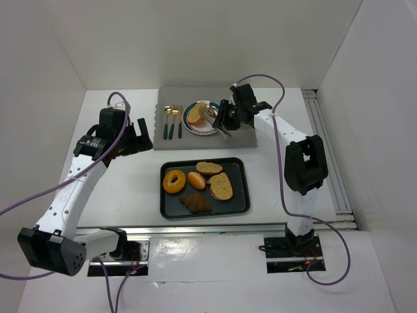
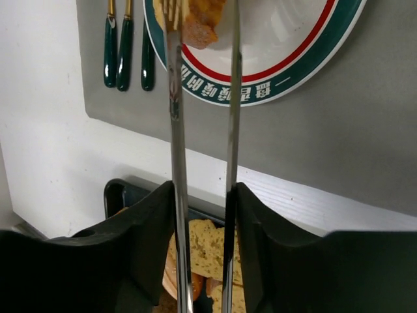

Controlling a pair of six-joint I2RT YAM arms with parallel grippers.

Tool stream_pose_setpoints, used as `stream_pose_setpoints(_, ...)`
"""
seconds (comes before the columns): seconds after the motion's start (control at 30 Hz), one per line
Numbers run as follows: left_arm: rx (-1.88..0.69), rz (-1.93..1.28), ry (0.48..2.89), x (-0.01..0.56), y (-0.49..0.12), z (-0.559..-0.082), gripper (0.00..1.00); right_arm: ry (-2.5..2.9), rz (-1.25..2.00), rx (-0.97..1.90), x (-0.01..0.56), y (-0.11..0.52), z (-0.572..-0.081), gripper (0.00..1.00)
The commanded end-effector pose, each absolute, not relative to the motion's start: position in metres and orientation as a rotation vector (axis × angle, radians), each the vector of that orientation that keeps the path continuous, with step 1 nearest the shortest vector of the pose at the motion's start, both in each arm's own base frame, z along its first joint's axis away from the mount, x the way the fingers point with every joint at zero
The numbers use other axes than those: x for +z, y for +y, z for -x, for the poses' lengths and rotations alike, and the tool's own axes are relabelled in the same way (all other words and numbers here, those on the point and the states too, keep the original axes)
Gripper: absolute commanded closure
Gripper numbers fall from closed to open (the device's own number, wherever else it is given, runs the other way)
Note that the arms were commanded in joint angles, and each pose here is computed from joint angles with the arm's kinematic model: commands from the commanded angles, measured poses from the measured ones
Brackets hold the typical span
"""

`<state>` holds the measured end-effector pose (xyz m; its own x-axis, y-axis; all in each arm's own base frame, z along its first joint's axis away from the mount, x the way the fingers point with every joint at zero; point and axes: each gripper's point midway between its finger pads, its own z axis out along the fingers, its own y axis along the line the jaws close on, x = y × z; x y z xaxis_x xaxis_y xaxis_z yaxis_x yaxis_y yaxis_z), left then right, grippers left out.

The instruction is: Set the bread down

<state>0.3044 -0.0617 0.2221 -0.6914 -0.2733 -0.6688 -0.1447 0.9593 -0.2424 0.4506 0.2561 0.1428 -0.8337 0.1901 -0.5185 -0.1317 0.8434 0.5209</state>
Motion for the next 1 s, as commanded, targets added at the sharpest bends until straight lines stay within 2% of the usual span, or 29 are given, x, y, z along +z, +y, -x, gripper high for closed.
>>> stream_pose_setpoints(0.0, -0.26, 0.294, 2.297, 0.233, -0.065, -0.307, 0.0, 2.297, -0.009, 0.778, 0.189, 0.262, -0.469, 0.5)
stream_pose_setpoints(0.1, -0.272, 0.289, 2.296, 0.233, -0.066, -0.304, 0.0, 2.25, -0.007, 0.779, 0.211, 0.259, -0.467, 0.46)
stream_pose_setpoints(0.2, -0.277, 0.274, 2.298, 0.233, -0.067, -0.303, 0.0, 2.212, 0.003, 0.774, 0.232, 0.254, -0.46, 0.46)
stream_pose_setpoints(0.4, -0.305, 0.262, 2.275, 0.246, -0.07, -0.303, 0.0, 2.209, 0.032, 0.707, 0.25, 0.234, -0.414, 0.46)
stream_pose_setpoints(0.43, -0.304, 0.262, 2.281, 0.247, -0.07, -0.303, 0.0, 2.26, 0.019, 0.679, 0.232, 0.226, -0.4, 0.46)
stream_pose_setpoints(0.47, -0.304, 0.263, 2.281, 0.247, -0.07, -0.303, 0.0, 2.233, 0.036, 0.672, 0.244, 0.221, -0.384, 0.46)
stream_pose_setpoints(0.6, -0.333, 0.234, 2.287, 0.247, -0.075, -0.302, 0.0, 2.314, 0.051, 0.636, 0.221, 0.194, -0.325, 0.46)
stream_pose_setpoints(0.77, -0.378, 0.229, 2.293, 0.248, -0.081, -0.3, 0.0, 2.457, 0.105, 0.741, 0.173, 0.183, -0.238, 0.48)
stream_pose_setpoints(0.97, -0.357, 0.253, 2.288, 0.246, -0.077, -0.299, 0.0, 2.496, 0.074, 0.785, 0.161, 0.165, -0.185, 0.48)
